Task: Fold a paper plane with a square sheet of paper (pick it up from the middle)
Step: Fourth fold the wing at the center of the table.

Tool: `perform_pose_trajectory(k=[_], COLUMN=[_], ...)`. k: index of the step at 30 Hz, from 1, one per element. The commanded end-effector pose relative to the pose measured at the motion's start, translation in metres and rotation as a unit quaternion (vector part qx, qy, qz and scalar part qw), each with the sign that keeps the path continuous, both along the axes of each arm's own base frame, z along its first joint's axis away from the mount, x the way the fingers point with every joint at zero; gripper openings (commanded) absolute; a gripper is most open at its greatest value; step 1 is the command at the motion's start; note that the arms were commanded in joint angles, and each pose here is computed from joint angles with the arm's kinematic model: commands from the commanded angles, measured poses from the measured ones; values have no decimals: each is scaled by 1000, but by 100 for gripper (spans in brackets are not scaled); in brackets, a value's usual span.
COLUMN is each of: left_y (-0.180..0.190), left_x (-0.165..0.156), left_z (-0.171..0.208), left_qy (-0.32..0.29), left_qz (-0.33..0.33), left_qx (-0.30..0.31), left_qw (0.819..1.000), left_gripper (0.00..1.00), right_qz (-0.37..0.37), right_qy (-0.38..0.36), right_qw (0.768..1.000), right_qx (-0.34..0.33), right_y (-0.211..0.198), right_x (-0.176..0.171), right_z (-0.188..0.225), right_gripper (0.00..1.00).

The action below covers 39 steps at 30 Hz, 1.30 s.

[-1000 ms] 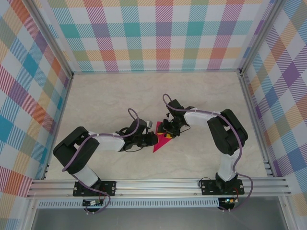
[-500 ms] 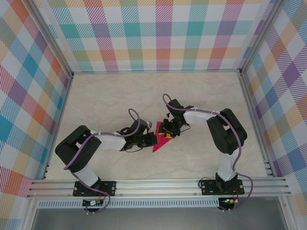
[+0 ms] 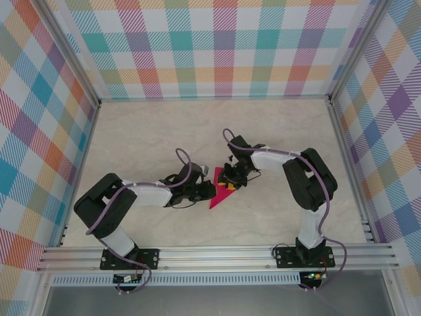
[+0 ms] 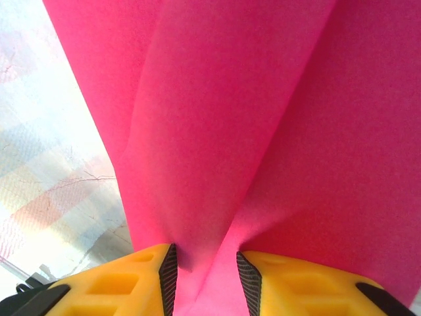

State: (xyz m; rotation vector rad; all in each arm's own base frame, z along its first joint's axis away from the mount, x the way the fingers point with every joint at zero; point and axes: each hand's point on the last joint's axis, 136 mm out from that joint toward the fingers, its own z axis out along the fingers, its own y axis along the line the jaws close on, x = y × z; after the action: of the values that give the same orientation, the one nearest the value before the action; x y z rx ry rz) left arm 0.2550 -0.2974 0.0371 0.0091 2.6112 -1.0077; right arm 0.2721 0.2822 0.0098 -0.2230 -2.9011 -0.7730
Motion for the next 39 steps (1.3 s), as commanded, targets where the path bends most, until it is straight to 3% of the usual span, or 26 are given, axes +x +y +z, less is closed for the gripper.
perform_pose_trajectory(k=[1, 16, 28, 39], left_y=[0, 11, -9, -3], left_x=[13, 25, 17, 14], left_z=[26, 21, 15, -7], left_qy=[-30, -37, -14, 7], left_qz=[23, 72, 26, 29], left_qx=[-21, -8, -36, -5], left_qw=[999, 997, 999, 1000], left_gripper=[11, 8, 7, 6], right_qz=[7, 10, 16, 14], right_qy=[45, 51, 57, 63], right_qw=[989, 988, 988, 987], right_qx=[-137, -144, -143, -147], right_y=[-49, -50, -47, -49], right_x=[-29, -31, -30, -33], right_z=[-79, -83, -85, -89], right_gripper=[36, 33, 37, 37])
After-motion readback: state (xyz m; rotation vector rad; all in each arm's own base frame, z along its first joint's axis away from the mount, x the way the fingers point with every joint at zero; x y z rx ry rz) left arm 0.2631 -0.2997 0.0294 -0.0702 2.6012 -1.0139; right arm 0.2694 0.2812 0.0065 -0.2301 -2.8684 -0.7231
